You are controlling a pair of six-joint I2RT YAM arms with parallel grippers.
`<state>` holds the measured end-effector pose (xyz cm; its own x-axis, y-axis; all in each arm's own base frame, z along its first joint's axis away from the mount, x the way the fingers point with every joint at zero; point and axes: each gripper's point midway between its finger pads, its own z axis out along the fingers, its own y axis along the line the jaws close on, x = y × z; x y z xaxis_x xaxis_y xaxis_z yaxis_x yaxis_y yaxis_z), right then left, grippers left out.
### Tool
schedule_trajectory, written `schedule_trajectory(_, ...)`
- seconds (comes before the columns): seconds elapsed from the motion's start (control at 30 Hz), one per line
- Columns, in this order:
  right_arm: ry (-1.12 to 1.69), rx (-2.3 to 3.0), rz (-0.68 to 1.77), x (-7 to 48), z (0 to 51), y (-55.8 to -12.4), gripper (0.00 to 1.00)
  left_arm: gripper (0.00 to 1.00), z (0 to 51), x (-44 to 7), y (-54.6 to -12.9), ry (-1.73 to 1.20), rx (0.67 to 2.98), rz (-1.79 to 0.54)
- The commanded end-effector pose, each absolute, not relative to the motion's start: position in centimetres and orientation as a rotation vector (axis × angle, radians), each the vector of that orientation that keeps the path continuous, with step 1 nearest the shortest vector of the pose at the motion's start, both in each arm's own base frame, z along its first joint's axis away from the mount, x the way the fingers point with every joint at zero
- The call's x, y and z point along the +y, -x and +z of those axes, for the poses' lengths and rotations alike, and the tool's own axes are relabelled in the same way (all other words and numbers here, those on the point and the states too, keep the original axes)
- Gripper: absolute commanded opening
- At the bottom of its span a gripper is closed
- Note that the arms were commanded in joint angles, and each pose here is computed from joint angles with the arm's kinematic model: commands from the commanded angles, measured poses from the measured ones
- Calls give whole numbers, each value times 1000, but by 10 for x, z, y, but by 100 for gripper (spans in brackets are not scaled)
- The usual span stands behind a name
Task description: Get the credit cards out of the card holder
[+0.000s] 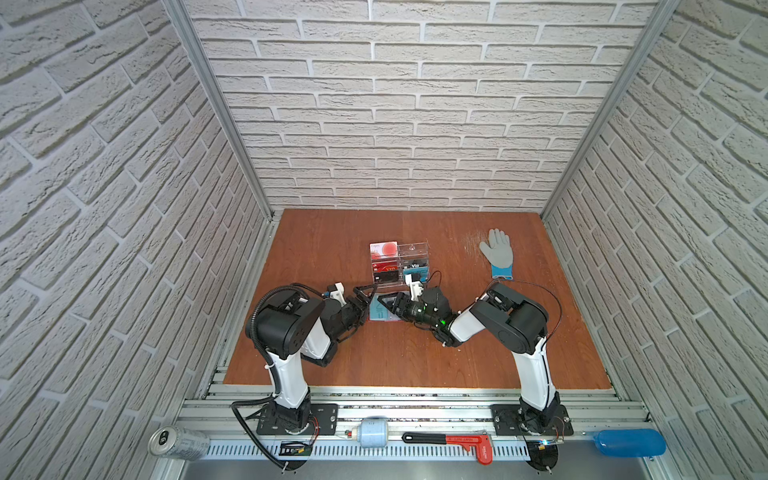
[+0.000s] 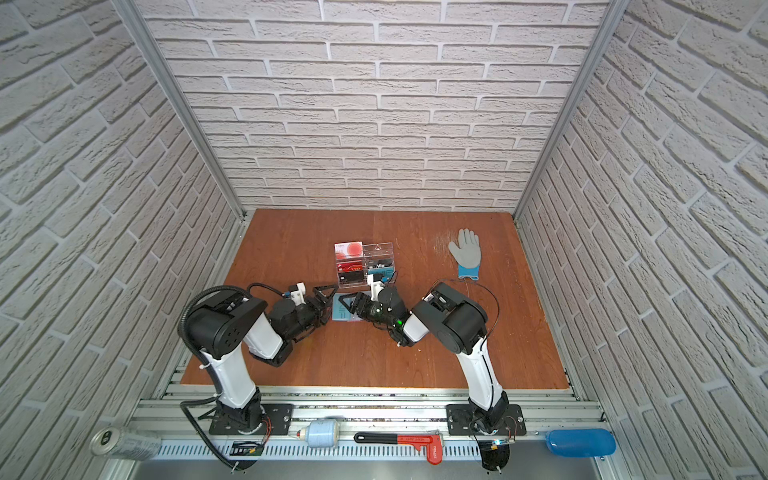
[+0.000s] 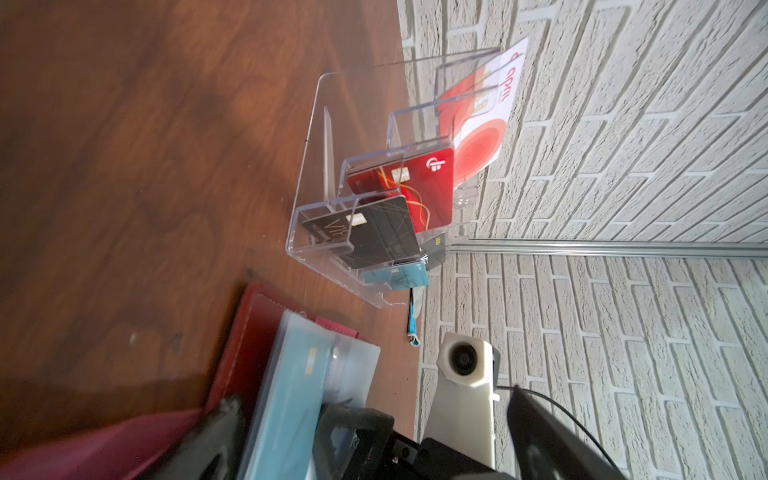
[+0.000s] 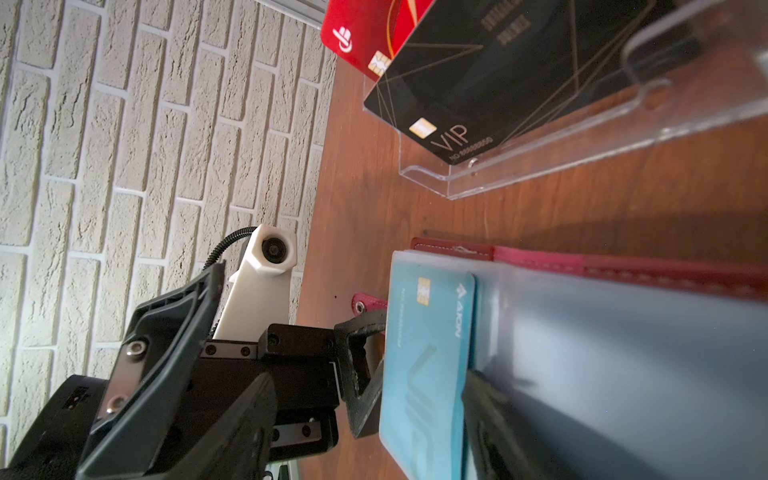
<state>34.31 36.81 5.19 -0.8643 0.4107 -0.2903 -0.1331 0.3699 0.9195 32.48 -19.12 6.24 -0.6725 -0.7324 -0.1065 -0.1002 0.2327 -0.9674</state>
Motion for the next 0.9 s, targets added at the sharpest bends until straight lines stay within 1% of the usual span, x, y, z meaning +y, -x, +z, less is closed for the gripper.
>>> schedule_trajectory(0.0,-169,2382,1465,377,8,-297,72,98,16,-193,-299,858,2143,-1410)
schedule_trajectory(0.67,-129,2418,1442,377,4,-277,72,98,15,-194,-303,863,2141,-1413)
schedule_trajectory(0.87,-119,2380,1503,381,11,-272,72,98,14,-194,-304,862,2143,-1412)
